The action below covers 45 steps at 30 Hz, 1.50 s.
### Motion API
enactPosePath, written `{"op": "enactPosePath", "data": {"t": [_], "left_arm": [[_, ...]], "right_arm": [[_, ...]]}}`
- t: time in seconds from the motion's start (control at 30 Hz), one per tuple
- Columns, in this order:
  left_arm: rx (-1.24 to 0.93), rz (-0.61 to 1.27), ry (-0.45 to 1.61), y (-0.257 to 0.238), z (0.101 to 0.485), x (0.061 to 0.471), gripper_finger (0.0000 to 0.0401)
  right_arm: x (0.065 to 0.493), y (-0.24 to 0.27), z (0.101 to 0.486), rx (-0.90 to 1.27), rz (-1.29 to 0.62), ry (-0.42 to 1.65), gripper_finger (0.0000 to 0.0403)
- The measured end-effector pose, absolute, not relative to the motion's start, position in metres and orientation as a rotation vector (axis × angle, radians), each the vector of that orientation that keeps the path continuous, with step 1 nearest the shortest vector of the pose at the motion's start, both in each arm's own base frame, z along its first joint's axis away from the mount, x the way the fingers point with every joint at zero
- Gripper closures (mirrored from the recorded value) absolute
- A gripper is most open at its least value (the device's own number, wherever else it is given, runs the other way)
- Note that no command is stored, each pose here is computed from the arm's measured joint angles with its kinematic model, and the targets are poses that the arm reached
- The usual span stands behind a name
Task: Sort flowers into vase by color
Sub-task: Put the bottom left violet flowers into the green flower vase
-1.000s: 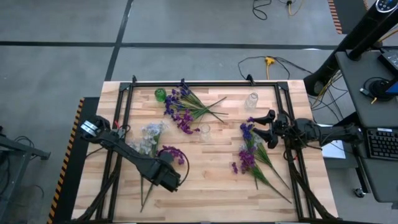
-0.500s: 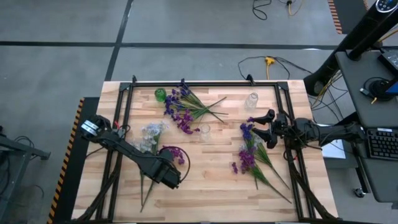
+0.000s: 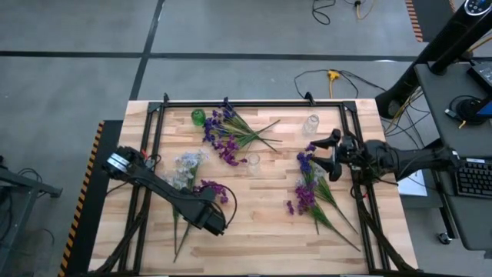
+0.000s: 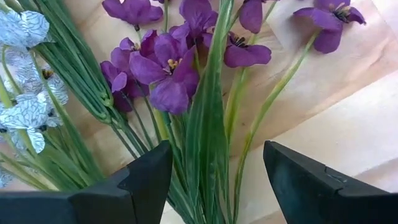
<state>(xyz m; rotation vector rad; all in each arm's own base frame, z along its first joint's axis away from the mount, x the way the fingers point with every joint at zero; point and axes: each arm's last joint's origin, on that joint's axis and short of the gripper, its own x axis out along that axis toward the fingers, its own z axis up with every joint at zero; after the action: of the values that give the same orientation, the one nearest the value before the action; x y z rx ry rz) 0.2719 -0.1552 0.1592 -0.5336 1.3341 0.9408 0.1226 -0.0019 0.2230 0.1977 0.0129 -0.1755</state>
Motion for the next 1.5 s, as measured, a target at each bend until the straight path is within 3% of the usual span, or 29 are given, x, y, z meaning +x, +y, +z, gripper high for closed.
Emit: {"op": "enactPosePath", "data": {"t": [0.3, 0.47, 1.0, 1.23, 1.5], "left_arm": [[-0.508, 0.957, 1.340, -0.156, 0.150, 0.273, 0.0168], [-0.484, 0.964, 1.355, -0.157, 0.143, 0.274, 0.0188], [-0.453, 0.982, 1.373, -0.157, 0.148, 0.275, 0.0393], [-0.392, 1.006, 1.411, -0.160, 0.184, 0.278, 0.0387], [-0.351, 0.817, 1.243, -0.164, 0.247, 0.288, 0.0395]], "right_arm": [[0.135, -0.002, 0.225, 0.171, -0.184, 0.080, 0.0124], [0.134, -0.002, 0.224, 0.171, -0.183, 0.081, 0.0135], [0.134, -0.001, 0.224, 0.171, -0.177, 0.082, 0.0148], [0.134, -0.001, 0.224, 0.170, -0.177, 0.086, 0.0149], [0.134, -0.001, 0.224, 0.171, -0.174, 0.089, 0.0149]]}}
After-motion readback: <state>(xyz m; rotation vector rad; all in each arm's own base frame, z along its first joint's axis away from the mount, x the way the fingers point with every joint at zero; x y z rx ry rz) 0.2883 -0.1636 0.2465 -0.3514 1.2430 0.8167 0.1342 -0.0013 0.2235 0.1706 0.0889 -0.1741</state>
